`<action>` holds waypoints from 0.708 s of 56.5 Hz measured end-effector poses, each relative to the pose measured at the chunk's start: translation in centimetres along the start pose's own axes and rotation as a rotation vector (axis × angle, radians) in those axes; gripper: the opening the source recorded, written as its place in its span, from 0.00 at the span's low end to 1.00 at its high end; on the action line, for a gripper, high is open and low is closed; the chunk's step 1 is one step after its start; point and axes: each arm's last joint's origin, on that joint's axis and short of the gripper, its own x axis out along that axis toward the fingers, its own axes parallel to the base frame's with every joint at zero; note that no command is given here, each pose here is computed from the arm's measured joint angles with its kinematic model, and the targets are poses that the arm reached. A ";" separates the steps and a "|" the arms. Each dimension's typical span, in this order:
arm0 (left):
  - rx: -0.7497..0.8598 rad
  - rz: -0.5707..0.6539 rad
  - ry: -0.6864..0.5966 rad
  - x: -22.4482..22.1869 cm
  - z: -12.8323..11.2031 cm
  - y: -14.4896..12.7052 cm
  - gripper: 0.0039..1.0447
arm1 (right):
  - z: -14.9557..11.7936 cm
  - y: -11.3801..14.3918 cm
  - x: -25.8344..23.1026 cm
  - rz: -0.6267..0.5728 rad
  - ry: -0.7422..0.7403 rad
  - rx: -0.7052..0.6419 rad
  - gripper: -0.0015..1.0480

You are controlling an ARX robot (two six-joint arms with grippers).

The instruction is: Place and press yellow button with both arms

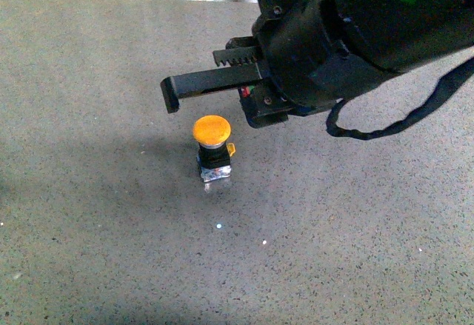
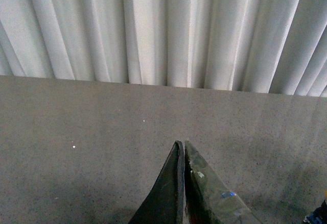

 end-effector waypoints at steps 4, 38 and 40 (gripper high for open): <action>0.000 0.000 0.000 -0.1 0.0 0.0 0.01 | 0.3 0.2 0.6 0.003 0.007 -0.001 0.01; 0.001 0.001 0.018 -1.5 -0.4 0.0 0.01 | 0.0 1.5 3.3 0.041 0.068 0.013 0.01; 0.000 0.001 0.018 -1.5 -0.4 0.0 0.01 | 0.0 1.5 3.3 0.041 0.067 0.015 0.01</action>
